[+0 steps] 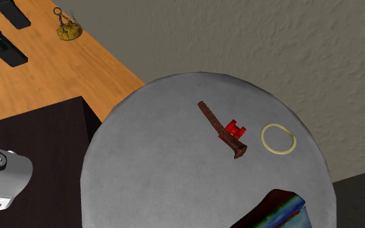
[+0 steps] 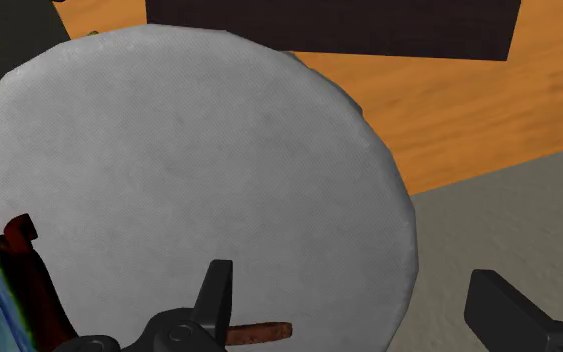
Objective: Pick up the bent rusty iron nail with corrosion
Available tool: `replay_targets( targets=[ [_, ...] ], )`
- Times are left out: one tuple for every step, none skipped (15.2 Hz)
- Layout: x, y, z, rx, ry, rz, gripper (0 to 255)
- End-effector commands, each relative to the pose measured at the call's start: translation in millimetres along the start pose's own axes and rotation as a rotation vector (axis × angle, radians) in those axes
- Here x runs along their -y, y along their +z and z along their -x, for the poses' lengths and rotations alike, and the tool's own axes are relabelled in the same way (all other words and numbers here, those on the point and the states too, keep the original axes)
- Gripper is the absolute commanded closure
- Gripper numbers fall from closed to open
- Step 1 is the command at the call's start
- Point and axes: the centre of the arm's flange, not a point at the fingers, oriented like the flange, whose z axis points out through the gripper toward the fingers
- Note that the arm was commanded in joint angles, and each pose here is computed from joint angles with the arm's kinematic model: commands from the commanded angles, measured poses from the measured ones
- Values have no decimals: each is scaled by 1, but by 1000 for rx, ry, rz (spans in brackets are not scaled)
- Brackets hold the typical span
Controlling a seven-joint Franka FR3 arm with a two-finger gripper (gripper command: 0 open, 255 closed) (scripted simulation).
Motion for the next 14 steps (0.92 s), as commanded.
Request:
replay_targets(
  targets=[
    [0,0,0,0,0,0,0],
    [3,8,-10,2,42,-2,0],
    [6,16,-21,5,85,-3,0],
    [8,24,-31,7,127,-5,0],
    [10,33,-41,10,170,-6,0],
    [11,41,-52,12,212,-8,0],
    [12,49,-62,14,254,-9,0],
    [12,57,-73,17,297,-11,0],
    [13,66,-84,19,339,-12,0],
    [12,74,-94,22,381,-14,0],
    [11,82,-105,24,424,-15,0],
    [10,91,-115,26,466,-17,0],
    [8,99,-125,29,509,-18,0],
    [6,108,-135,31,551,-20,0]
  ],
)
